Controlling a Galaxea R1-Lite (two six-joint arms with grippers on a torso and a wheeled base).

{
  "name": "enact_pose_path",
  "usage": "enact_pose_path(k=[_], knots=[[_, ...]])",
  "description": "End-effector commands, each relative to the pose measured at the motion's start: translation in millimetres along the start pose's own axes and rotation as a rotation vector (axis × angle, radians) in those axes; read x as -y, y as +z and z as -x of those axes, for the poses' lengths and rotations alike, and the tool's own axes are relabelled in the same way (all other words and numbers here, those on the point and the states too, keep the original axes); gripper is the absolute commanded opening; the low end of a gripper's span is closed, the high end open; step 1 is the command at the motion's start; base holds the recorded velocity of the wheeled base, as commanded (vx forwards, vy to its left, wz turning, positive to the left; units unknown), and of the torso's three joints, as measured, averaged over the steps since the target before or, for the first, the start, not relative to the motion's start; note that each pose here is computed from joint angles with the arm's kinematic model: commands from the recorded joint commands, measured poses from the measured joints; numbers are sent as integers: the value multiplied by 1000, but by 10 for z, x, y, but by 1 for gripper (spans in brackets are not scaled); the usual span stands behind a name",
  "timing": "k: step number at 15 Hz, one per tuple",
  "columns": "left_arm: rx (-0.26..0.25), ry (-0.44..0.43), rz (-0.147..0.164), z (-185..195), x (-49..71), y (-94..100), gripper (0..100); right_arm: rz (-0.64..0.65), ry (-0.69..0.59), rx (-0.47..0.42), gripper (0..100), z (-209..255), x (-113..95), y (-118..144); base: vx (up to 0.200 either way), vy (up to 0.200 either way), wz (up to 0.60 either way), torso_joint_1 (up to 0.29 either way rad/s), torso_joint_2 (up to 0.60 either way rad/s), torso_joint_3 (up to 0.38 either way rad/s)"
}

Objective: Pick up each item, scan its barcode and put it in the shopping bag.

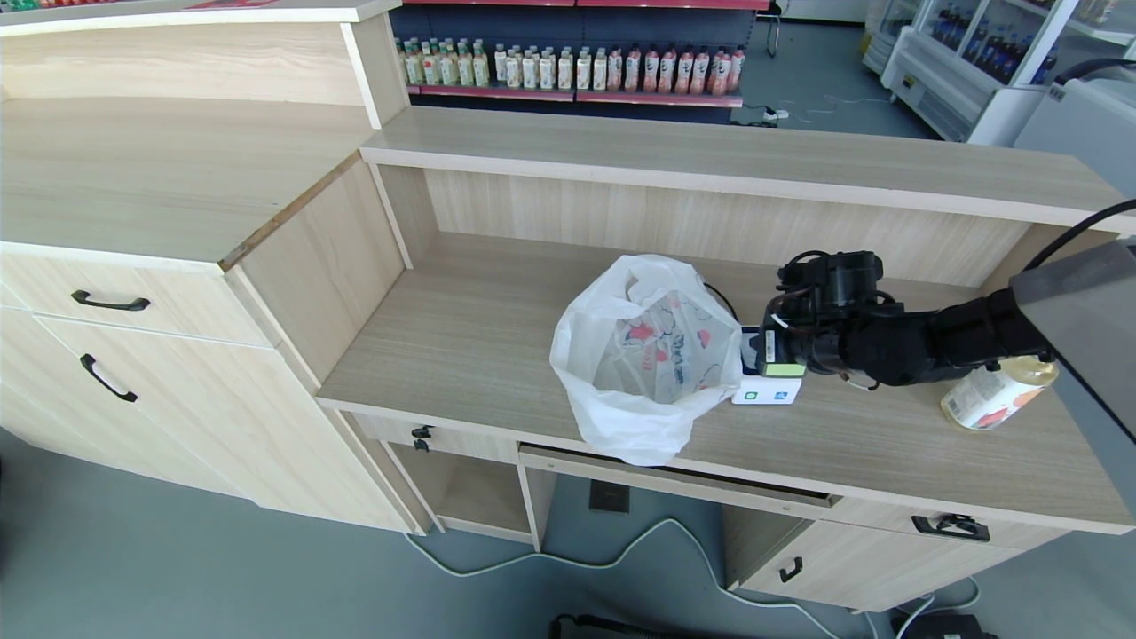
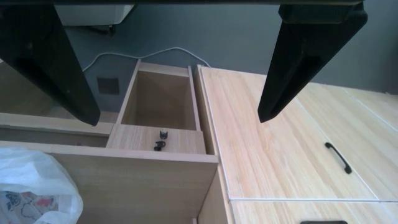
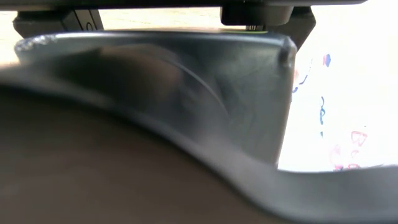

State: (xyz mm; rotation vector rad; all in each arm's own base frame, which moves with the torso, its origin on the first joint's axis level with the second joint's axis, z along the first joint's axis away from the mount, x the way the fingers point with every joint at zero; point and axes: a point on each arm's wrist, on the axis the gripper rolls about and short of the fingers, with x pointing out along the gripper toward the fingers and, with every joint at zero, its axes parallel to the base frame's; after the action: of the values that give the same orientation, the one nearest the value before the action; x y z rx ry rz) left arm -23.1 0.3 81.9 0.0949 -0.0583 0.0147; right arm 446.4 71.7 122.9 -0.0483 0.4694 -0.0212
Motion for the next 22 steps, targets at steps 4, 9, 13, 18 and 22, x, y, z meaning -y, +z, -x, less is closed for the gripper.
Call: enact_pose_path(k=[4,9,13,18,22], knots=[[1,0,0,0,0,0,100,6,10,-3,0,-68,-64,-28,0,0,0,0,0,0],[1,0,0,0,0,0,100,4,18,23,0,-107,-110,37,0,0,0,0,0,0],[1,0,0,0,0,0,100,-1,21,54,0,-48,-110,134,0,0,0,0,0,0],[1,0,0,0,0,0,100,8,-39,183,0,1143,365,379,0,0,0,0,0,0],[1,0,0,0,0,0,100,53,-148,287,0,2055,871,-123,0,0,0,0,0,0]])
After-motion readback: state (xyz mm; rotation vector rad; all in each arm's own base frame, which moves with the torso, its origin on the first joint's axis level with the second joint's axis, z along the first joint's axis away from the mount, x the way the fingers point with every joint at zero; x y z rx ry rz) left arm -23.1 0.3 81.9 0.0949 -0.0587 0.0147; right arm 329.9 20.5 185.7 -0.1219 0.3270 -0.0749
